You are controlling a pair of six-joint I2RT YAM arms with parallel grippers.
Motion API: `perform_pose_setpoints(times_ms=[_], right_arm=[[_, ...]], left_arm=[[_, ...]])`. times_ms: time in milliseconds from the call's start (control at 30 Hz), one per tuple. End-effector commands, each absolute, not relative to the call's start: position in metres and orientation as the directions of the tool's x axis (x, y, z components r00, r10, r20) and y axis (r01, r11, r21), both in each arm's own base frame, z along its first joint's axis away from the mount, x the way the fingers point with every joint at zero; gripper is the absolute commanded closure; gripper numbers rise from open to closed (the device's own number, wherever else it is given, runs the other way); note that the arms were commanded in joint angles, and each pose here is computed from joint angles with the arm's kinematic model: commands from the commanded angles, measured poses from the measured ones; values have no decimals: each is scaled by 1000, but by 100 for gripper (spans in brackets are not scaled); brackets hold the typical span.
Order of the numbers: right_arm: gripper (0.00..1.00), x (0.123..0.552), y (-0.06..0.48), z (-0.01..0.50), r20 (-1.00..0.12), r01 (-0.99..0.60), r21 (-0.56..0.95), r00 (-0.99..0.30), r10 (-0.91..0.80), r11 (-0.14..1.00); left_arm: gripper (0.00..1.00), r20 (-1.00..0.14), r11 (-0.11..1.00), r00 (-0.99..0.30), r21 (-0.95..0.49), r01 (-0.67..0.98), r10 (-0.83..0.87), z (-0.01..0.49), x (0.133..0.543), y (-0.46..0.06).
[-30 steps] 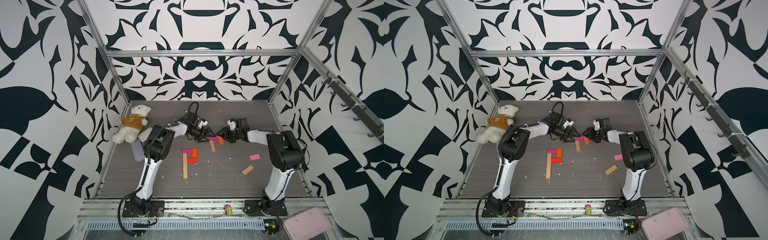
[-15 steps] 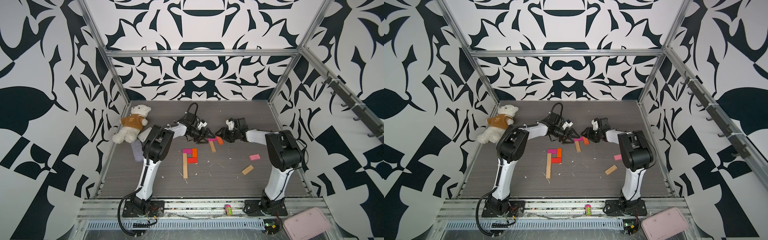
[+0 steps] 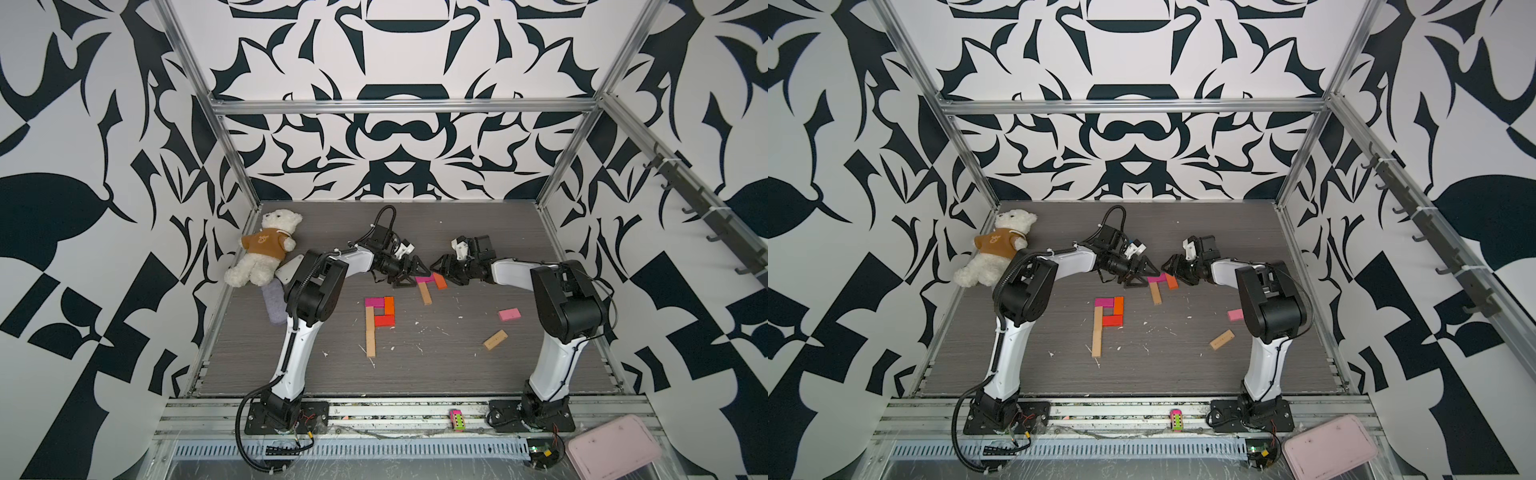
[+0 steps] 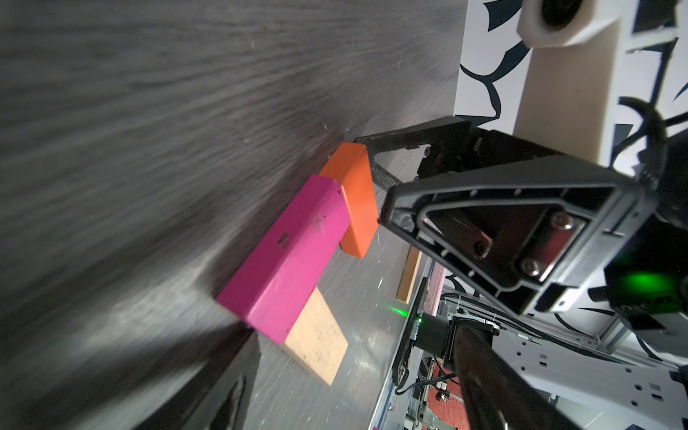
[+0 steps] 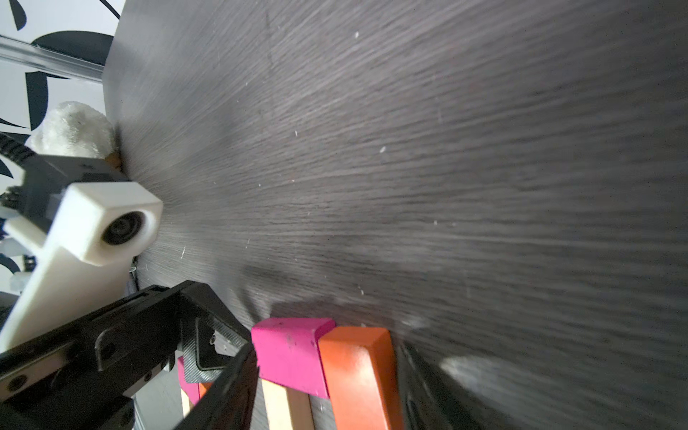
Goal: Assemble the letter p with building blocks
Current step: Adjust the building block at the center of the board.
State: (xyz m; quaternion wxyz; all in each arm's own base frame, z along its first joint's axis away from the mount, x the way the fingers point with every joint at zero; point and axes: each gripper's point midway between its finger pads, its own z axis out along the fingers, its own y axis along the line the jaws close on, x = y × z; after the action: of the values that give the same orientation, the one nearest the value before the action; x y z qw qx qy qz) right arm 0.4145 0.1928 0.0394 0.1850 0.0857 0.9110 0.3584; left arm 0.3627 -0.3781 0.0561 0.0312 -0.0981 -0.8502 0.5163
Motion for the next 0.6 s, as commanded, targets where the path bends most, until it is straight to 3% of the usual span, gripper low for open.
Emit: perform_pose_setpoints(times_ms=[0, 367, 567], right_arm=[[35, 383, 186, 5, -159, 121, 613, -949, 273, 781], [32, 384, 178, 5, -154, 150, 598, -942, 297, 788], [30, 394, 179, 19, -159, 142, 637, -938, 309, 758]], left_arm=[[14, -34, 518, -987, -848, 111, 157, 42, 365, -369], [9, -44, 552, -994, -828, 94, 103, 48, 378, -358], [8, -108, 543, -993, -832, 116, 48, 88, 399, -345]])
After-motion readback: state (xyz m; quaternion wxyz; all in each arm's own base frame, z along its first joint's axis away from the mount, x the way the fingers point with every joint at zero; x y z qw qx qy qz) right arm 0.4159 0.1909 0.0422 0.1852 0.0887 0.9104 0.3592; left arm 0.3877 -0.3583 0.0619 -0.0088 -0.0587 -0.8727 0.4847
